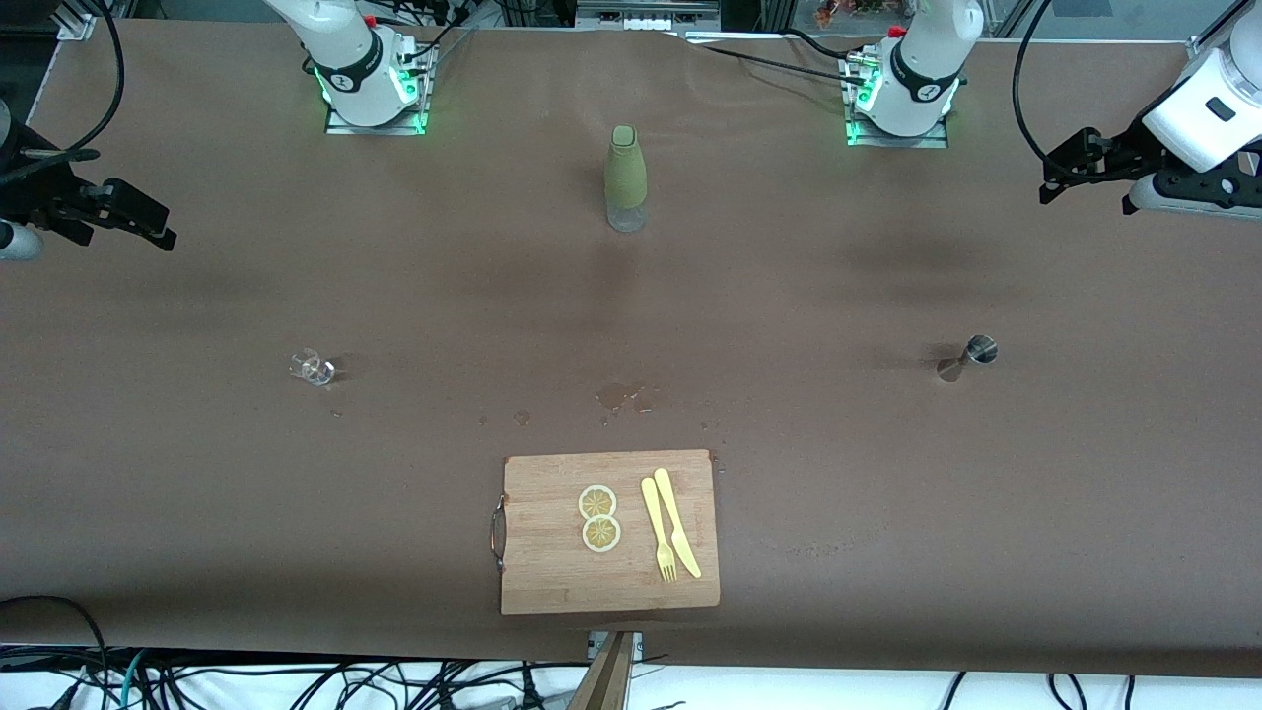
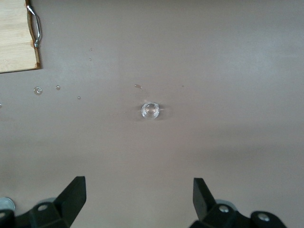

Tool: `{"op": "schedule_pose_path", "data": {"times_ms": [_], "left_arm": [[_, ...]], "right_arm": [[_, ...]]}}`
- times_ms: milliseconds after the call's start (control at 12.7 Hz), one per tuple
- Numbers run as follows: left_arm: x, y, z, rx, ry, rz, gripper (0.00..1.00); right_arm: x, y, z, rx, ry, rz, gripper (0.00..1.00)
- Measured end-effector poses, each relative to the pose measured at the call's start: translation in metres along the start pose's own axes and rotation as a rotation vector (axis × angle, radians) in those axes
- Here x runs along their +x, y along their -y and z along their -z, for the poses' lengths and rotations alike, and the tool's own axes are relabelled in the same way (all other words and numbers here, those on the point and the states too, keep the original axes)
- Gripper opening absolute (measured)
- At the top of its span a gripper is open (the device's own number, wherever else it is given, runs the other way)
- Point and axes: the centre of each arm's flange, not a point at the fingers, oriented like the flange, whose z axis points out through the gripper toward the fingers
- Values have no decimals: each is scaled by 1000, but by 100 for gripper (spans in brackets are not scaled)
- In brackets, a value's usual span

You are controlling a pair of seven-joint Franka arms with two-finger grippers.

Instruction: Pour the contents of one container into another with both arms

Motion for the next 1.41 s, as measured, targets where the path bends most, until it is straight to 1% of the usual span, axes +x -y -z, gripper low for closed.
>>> {"op": "schedule_pose_path", "data": {"times_ms": [1099,1256,1413], "left_arm": [[1,0,0,0,-6,-1,100],[3,1,-1,0,-11,-22,100],[6,12,-2,1,-24,-70,100]], "right_arm": [[1,-1,-1,0,2,-1,100],[1,-1,-1,0,2,-1,100],[1,-1,-1,0,3,-2,100]]}}
